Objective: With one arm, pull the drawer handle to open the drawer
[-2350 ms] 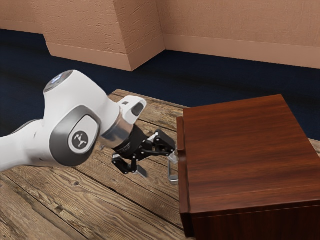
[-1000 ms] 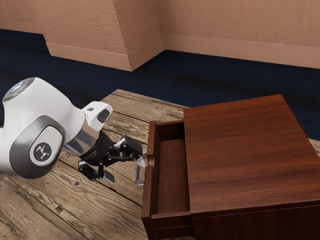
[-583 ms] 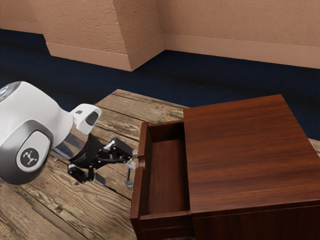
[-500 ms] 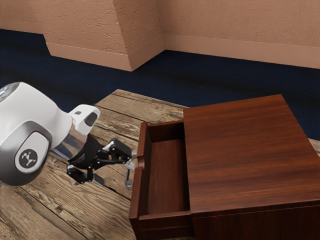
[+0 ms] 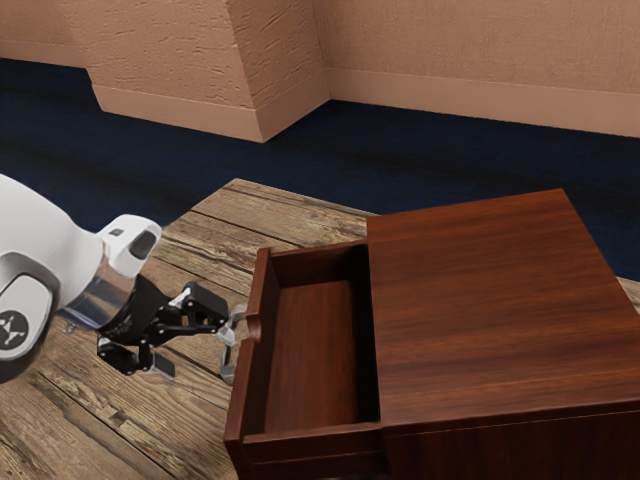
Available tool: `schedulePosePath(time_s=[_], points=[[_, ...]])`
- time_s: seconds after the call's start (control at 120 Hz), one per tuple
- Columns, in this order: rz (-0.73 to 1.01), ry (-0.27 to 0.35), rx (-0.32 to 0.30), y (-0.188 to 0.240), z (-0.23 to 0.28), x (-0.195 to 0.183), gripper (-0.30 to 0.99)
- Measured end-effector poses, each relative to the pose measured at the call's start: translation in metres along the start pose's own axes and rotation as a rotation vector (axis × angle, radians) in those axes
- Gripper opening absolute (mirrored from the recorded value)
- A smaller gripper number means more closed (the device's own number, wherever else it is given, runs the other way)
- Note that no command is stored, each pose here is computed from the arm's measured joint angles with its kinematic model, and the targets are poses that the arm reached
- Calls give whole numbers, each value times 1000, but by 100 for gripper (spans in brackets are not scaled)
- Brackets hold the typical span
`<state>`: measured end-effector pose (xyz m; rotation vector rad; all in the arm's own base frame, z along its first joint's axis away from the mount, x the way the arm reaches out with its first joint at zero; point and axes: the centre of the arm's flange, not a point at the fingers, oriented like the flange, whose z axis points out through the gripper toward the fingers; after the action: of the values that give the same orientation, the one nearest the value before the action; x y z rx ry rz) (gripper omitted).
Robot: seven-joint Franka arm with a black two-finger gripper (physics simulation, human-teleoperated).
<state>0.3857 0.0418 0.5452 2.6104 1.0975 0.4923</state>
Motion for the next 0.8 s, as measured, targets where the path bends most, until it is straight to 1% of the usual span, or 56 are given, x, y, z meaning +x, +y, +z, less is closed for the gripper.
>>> schedulePosePath(time_s=[0.383, 0.8], points=[[11, -14, 24, -3, 3, -8, 69], [-9, 5, 31, -18, -7, -9, 69]])
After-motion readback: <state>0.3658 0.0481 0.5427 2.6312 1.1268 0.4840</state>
